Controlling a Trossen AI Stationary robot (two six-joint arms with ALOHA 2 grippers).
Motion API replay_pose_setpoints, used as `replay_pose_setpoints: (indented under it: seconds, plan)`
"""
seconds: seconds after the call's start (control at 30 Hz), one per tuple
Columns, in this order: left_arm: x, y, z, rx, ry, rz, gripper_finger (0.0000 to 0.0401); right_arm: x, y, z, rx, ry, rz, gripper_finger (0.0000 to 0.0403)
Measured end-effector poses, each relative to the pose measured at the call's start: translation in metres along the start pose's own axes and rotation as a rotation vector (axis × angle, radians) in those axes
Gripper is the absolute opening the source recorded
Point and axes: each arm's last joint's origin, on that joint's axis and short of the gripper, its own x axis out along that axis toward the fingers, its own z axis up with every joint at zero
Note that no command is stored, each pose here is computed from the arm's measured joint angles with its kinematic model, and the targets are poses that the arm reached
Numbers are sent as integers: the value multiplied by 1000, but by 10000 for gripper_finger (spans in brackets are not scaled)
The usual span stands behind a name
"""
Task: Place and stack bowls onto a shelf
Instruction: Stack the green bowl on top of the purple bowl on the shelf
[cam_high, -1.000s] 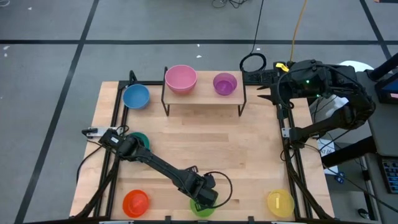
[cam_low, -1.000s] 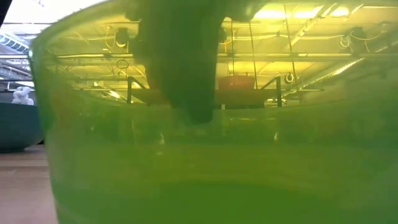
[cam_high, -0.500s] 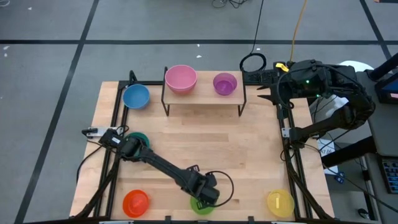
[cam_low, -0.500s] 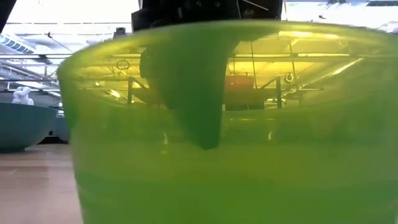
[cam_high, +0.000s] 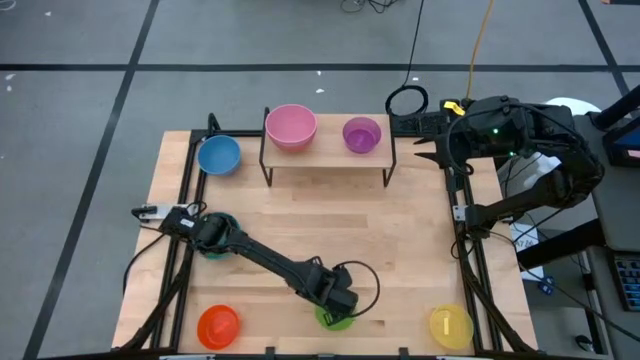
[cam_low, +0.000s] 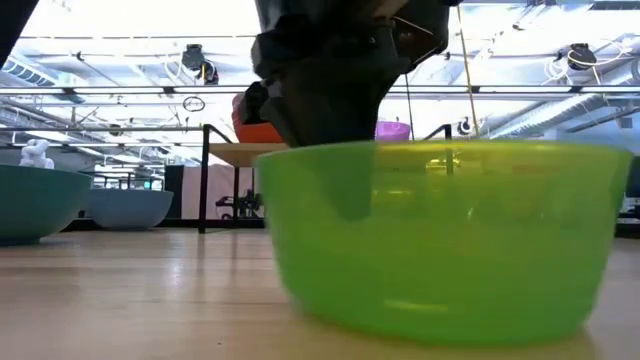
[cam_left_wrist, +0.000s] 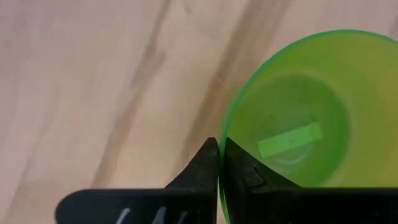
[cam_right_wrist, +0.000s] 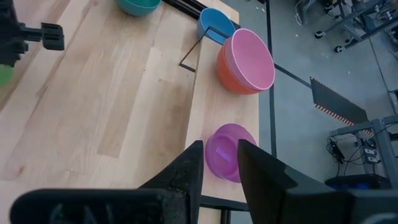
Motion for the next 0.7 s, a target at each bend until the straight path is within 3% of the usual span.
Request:
replay_pose_setpoints:
  seconds: [0.17, 0.33, 0.7]
  plan:
    - [-17, 14, 15, -38, -39, -4, 5, -6, 0, -3, -5, -12, -7, 91]
    - [-53, 36, 35, -28, -104, -49, 4, -16, 1, -7, -25, -33, -21, 91]
    - [-141, 132, 87, -185, -303, -89, 4, -32, 2, -15, -7, -74, -45, 91]
